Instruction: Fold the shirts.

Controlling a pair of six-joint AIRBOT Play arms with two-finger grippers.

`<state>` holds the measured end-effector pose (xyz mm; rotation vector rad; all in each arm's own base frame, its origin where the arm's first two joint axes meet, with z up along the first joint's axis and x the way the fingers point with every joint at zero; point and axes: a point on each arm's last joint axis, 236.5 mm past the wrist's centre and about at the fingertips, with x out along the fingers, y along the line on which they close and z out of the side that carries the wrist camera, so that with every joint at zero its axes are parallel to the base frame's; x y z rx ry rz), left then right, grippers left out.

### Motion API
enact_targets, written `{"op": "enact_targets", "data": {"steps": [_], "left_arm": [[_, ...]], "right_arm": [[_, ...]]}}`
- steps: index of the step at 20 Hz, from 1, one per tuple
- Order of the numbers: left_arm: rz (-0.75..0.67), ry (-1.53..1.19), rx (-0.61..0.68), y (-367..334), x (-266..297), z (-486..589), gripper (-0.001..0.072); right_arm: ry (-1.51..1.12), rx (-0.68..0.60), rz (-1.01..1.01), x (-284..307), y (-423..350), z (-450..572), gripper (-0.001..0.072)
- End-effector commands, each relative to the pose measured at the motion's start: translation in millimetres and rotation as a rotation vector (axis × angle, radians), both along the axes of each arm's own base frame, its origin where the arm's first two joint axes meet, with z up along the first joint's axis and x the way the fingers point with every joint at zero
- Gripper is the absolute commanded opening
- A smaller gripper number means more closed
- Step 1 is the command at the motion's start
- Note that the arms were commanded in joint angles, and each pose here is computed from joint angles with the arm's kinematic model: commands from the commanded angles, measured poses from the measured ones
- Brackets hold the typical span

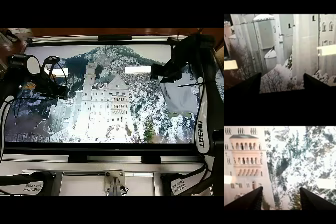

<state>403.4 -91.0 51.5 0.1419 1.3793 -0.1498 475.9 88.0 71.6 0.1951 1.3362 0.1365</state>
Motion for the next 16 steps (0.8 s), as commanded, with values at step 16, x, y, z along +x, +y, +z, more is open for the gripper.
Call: {"op": "enact_targets", "data": {"steps": [16], "left_arm": [[0.015,0.008,0.019,0.3,5.1,-9.3,0.0613]], "right_arm": [[0.078,0.008,0.03,-13.5,11.6,-13.1,0.0575]]}}
